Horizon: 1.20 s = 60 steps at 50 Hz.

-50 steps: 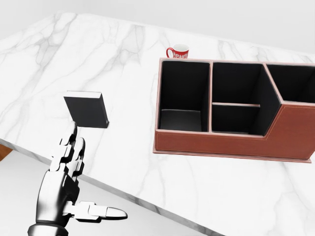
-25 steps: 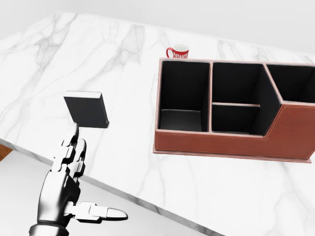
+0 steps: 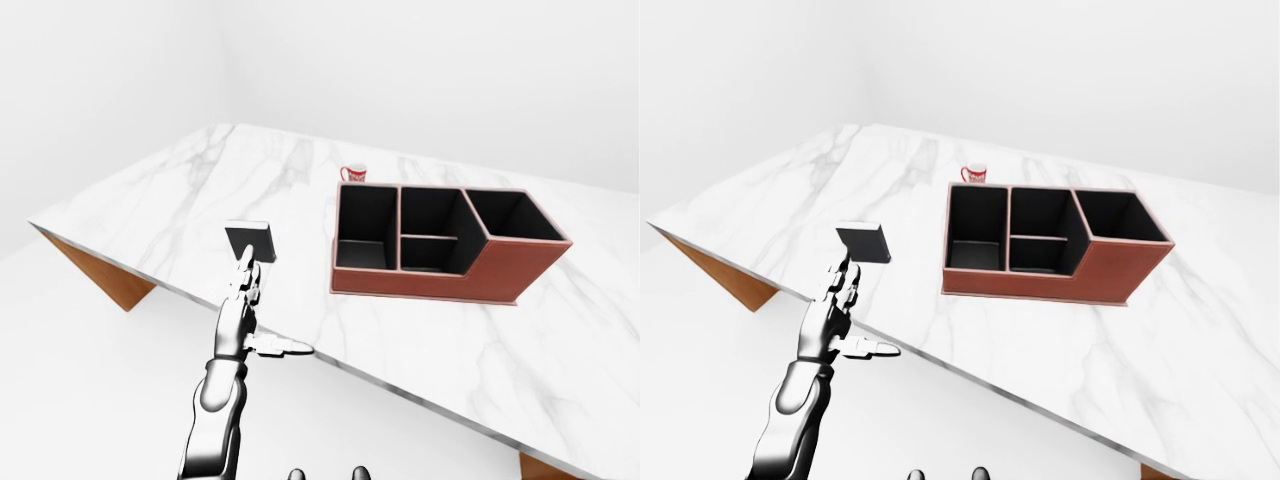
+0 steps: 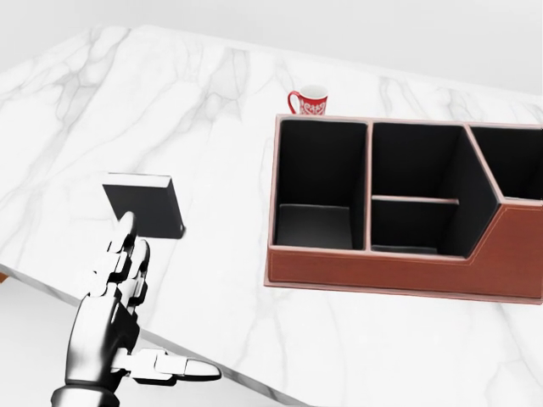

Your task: Pick up the book and place it in the left compartment of the caddy.

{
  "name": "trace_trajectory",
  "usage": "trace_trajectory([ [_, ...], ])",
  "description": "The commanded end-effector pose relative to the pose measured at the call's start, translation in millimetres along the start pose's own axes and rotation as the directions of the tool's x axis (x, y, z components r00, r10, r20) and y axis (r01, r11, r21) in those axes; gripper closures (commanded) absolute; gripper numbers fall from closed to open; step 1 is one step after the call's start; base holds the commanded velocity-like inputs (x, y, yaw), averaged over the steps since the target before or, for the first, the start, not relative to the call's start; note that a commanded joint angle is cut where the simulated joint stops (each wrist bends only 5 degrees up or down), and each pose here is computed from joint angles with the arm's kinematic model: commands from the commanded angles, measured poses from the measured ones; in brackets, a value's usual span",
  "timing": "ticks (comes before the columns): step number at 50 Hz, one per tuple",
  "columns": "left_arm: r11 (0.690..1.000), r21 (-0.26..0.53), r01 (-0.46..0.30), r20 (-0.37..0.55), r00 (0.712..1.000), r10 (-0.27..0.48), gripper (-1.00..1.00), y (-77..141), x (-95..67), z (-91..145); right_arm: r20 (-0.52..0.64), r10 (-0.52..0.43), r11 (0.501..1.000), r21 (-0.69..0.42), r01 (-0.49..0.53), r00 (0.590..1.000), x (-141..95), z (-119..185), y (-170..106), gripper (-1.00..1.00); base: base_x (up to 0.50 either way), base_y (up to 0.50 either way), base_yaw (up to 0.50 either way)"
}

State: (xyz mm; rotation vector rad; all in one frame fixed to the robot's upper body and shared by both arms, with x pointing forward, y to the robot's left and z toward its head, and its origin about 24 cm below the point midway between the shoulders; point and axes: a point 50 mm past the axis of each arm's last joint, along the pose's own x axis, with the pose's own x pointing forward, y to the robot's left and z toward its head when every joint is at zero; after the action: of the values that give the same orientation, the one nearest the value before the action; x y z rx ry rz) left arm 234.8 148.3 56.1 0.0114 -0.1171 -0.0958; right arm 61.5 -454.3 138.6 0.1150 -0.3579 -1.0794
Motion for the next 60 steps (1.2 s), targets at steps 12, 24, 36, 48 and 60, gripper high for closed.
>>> trace_trajectory([
  [12,1.0,0.001,0.001,-0.001,1.0,-0.001,-1.0,-0.1,0.4,-0.3,-0.006,-0.002,1.0,-0.003,0.002,1.0,0.5,-1.6,0.3,-1.0,0.19,0.09,0.0],
  [24,1.0,0.004,0.009,0.008,1.0,-0.009,-1.0,-1.0,-2.4,2.2,0.0,0.0,1.0,0.0,0.0,1.0,-0.2,0.0,-0.4,-1.0,0.19,0.09,0.0],
  [36,1.0,-0.003,0.018,0.002,1.0,-0.018,-1.0,-1.2,-3.0,0.8,-0.001,0.002,1.0,0.002,-0.002,1.0,-0.2,-0.1,-0.3,-1.0,0.19,0.09,0.0],
  [48,1.0,-0.002,0.015,0.01,1.0,-0.015,-1.0,-1.5,-3.0,2.7,-0.004,0.005,1.0,0.001,-0.005,1.0,-0.3,-1.2,0.4,-1.0,0.19,0.09,0.0],
  [60,1.0,-0.008,0.005,0.018,1.0,-0.005,-1.0,-0.1,-2.7,4.4,-0.012,0.005,1.0,0.002,-0.005,1.0,0.0,-3.3,0.6,-1.0,0.18,0.09,0.0],
])
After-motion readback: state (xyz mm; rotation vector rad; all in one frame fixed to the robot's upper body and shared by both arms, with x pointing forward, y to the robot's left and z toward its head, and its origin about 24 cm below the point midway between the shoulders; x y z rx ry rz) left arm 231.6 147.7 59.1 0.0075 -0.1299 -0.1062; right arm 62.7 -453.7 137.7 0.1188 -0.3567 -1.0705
